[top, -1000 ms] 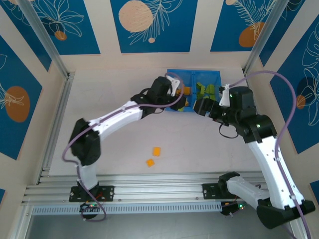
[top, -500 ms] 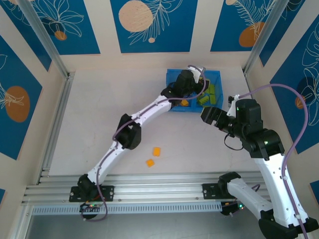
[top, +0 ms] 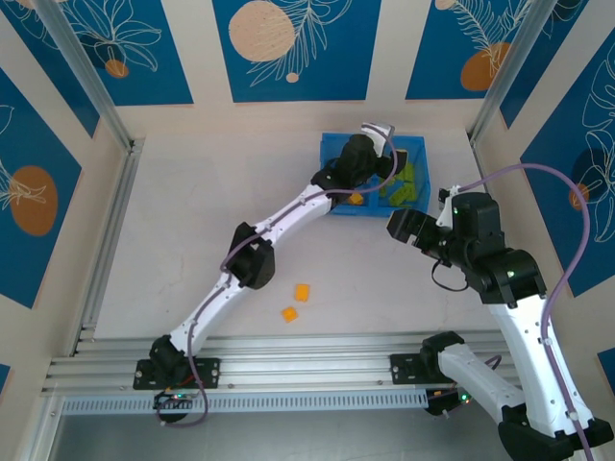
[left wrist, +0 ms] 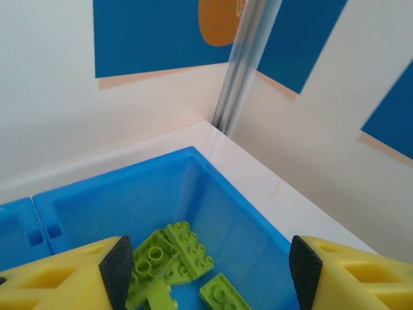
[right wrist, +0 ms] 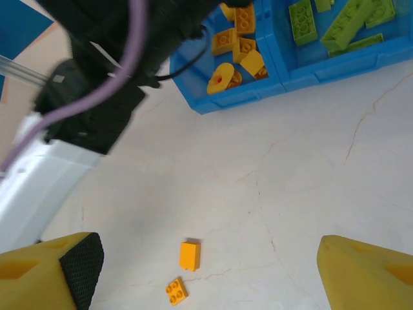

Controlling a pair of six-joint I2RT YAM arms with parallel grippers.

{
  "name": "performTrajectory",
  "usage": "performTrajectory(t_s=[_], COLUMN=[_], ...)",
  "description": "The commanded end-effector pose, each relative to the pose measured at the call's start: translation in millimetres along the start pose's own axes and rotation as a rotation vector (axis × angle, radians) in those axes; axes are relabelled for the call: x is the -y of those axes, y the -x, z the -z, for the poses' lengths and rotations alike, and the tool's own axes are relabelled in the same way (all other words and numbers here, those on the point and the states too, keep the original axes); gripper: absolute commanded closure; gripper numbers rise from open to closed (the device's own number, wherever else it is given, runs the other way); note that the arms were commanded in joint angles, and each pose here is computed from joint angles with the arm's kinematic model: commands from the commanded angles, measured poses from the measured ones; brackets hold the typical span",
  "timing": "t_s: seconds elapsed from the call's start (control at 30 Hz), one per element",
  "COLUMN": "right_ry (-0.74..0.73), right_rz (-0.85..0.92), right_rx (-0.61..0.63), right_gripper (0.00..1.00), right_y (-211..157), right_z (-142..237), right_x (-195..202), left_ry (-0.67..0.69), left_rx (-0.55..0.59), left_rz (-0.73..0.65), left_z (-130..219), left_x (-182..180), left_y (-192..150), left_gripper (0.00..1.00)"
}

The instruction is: Sort the legos into containers by color

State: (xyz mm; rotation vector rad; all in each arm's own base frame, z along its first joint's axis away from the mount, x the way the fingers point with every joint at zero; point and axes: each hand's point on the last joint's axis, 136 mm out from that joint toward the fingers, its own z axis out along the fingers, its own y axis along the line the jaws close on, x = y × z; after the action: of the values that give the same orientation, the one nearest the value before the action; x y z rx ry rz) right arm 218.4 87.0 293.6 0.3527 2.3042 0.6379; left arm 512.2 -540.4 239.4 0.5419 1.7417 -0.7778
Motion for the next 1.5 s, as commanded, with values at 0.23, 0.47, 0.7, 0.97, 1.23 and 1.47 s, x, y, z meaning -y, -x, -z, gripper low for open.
performTrajectory(t_s=[0.23, 0.47, 0.7, 0.97, 1.23, 1.47], right_ry=[-0.009, 0.086, 0.028, -0.068, -0.231, -0.342], right_rz=[0.003, 0.077, 0.12, 0.08, 0.144, 0.191], right_rx=[-0.057, -0.22, -0.46, -0.746, -0.812, -0.827], right_gripper=[0.13, 0.14, 0.14, 0.14, 0.09, 0.25], right_y=[-12.3, -41.0, -104.5, -201.2, -237.7, -254.3], right_z=[-20.2, -68.8, -119.6, -170.4, -208.2, -220.9], right_x=[6.8, -16.8, -24.0, -49.3, -46.1, -36.4], left_ry=[-0.059, -0.067, -0.096, -0.206, -0.294, -0.303], left_rx=[0.19, 0.027, -0.192, -0.387, -0.43, -0.406], left_rz=[-0.354, -0.675, -0.796, -1.001, -0.954, -0.954], left_z=[194.2, 303.0, 402.1, 476.5, 484.5, 478.2], left_x=[38.2, 34.7, 19.6, 5.5, 10.7, 10.7], left_y=[128.6, 70.9, -13.4, -108.3, -144.0, -152.8], left_gripper=[0.33, 0.29, 0.23, 0.04, 0.0, 0.0])
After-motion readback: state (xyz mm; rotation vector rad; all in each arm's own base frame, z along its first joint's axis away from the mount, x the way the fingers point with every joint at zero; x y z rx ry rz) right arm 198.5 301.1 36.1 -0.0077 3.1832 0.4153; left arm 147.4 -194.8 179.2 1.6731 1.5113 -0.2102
